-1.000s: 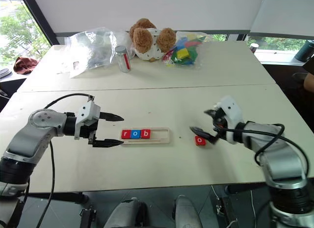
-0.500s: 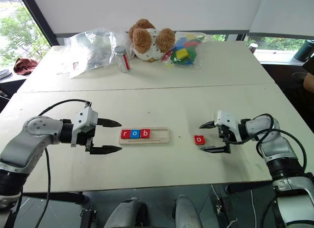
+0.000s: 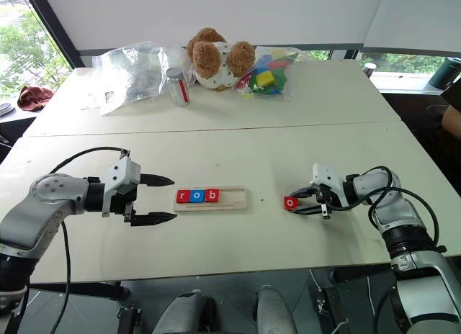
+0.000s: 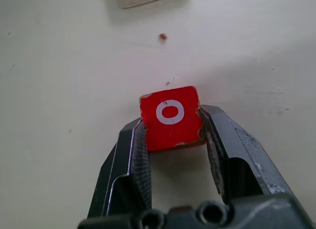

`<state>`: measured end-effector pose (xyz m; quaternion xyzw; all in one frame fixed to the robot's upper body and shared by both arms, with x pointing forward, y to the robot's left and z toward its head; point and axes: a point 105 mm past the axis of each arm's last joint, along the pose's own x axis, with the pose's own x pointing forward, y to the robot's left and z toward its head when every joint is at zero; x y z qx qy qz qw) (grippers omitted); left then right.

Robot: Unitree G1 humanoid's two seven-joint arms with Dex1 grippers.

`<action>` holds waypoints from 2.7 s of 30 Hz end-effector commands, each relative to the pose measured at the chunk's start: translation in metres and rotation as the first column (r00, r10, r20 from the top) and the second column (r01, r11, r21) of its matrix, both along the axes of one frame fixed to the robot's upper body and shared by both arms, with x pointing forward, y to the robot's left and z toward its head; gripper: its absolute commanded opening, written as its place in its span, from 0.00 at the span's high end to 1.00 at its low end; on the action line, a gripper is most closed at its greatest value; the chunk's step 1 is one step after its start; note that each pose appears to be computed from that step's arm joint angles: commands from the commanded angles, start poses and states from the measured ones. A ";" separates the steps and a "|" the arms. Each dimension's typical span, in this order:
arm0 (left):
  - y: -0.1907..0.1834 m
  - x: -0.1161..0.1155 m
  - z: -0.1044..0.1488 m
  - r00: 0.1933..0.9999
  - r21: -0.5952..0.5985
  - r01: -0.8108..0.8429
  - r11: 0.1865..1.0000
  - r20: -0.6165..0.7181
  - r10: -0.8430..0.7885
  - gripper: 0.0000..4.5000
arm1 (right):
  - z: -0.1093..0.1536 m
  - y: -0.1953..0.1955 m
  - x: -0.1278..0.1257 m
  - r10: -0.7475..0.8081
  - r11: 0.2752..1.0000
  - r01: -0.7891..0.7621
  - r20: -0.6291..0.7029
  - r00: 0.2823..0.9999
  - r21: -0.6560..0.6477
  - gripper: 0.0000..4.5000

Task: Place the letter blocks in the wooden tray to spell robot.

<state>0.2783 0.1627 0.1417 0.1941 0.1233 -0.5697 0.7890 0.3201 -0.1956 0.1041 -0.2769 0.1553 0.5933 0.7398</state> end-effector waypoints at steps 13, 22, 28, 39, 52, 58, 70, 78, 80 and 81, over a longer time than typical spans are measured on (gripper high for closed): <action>0.026 0.007 0.000 0.997 0.056 -0.068 0.996 0.029 0.066 0.00 | 0.023 0.111 0.014 0.094 0.994 -0.092 0.027 0.995 -0.053 0.75; 0.022 0.002 -0.005 0.996 0.030 -0.088 0.996 0.022 0.087 0.00 | 0.016 0.126 0.021 0.094 0.995 -0.093 0.013 0.996 -0.048 0.75; 0.018 0.000 -0.009 0.995 0.018 -0.094 0.995 0.018 0.094 0.00 | 0.015 0.135 0.019 0.119 0.992 -0.118 0.015 0.993 -0.044 0.75; 0.012 0.001 -0.008 0.995 -0.005 -0.096 0.995 0.021 0.096 0.00 | 0.011 0.148 0.020 0.144 0.989 -0.143 0.025 0.989 -0.043 0.75; 0.011 0.003 -0.009 0.994 -0.010 -0.108 0.994 0.031 0.109 0.00 | 0.011 0.151 0.021 0.162 0.986 -0.160 0.028 0.986 -0.053 0.75; 0.011 0.005 -0.010 0.993 -0.011 -0.111 0.994 0.031 0.111 0.00 | 0.024 0.154 0.028 0.142 0.990 -0.140 0.076 0.987 -0.026 0.09; 0.012 0.010 -0.008 0.993 -0.010 -0.113 0.994 0.036 0.113 0.00 | 0.069 0.152 0.021 0.135 0.988 -0.149 0.221 0.966 0.049 0.01; 0.010 0.005 -0.005 0.995 -0.013 -0.095 0.995 0.034 0.096 0.00 | 0.050 0.124 0.019 -0.073 0.995 0.052 0.250 0.966 0.089 0.01; 0.005 -0.001 -0.002 0.997 -0.019 -0.068 0.998 0.033 0.068 0.00 | 0.055 0.105 0.025 -0.253 0.960 0.216 0.222 0.942 0.177 0.01; 0.001 -0.004 0.001 0.998 -0.024 -0.049 0.999 0.035 0.050 0.00 | 0.062 0.093 0.031 -0.378 0.914 0.327 0.212 0.901 0.240 0.01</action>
